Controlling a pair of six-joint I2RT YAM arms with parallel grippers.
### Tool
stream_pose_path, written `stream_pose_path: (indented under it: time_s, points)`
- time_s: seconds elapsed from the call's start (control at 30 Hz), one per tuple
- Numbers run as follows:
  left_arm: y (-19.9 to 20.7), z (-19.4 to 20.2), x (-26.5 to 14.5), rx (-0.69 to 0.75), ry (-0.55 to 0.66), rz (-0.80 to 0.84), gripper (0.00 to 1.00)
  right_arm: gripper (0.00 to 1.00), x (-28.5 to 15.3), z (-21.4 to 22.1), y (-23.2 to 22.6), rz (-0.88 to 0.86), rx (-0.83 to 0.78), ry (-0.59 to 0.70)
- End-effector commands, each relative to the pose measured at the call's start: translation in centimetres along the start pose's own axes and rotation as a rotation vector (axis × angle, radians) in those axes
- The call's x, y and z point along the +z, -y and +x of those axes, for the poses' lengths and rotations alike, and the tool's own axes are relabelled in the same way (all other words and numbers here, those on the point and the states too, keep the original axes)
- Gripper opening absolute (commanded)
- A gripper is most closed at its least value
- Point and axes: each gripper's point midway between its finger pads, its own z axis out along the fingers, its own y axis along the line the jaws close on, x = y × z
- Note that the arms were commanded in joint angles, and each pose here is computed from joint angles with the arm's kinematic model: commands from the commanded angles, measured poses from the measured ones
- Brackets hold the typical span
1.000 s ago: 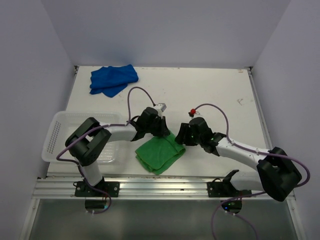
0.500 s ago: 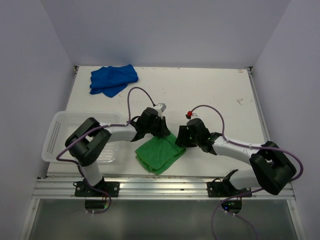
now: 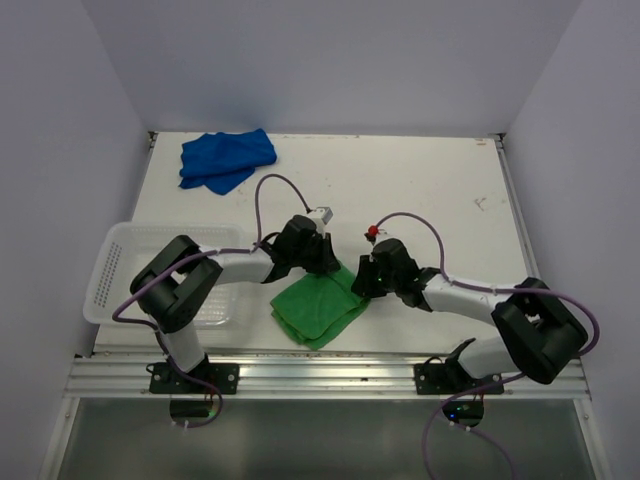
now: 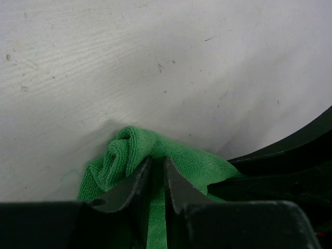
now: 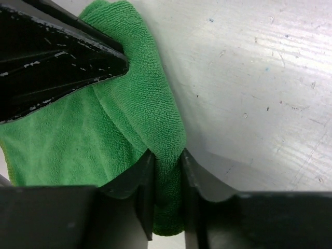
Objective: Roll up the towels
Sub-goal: Roll the towel
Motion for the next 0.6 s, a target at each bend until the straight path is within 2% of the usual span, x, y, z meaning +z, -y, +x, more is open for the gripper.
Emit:
stream_pose_path:
  time_s: [0.0, 0.1, 0.13, 0.27, 0.47, 0.57]
  points:
    - [-1.7, 1.4, -0.5, 0.019, -0.045, -0.084, 0.18, 0.21, -0.3, 1.3, 0.4, -0.013, -0.073, -0.015]
    - [-1.4, 1.0, -0.5, 0.025, -0.043, -0.085, 0.19, 0.03, -0.8, 1.2, 0.5, 0.017, -0.122, 0.023]
    - [-1.3, 0.6, -0.6, 0.027, -0.036, -0.088, 0.19, 0.0, -0.9, 0.9, 1.1, 0.06, -0.135, 0.051]
    - [-0.7, -1.9, -1.0, 0.041, -0.001, -0.099, 0.26, 0.0, -1.6, 0.6, 0.7, 0.128, -0.228, 0.125]
    - [-2.0, -5.6, -3.6, 0.001, 0.07, -0.105, 0.27, 0.0, -2.2, -0.2, -0.2, 0.212, -0.305, 0.216]
    - [-2.4, -5.9, -4.5, 0.006, 0.059, -0.131, 0.27, 0.0, -2.7, -1.0, -0.9, 0.265, -0.352, 0.274]
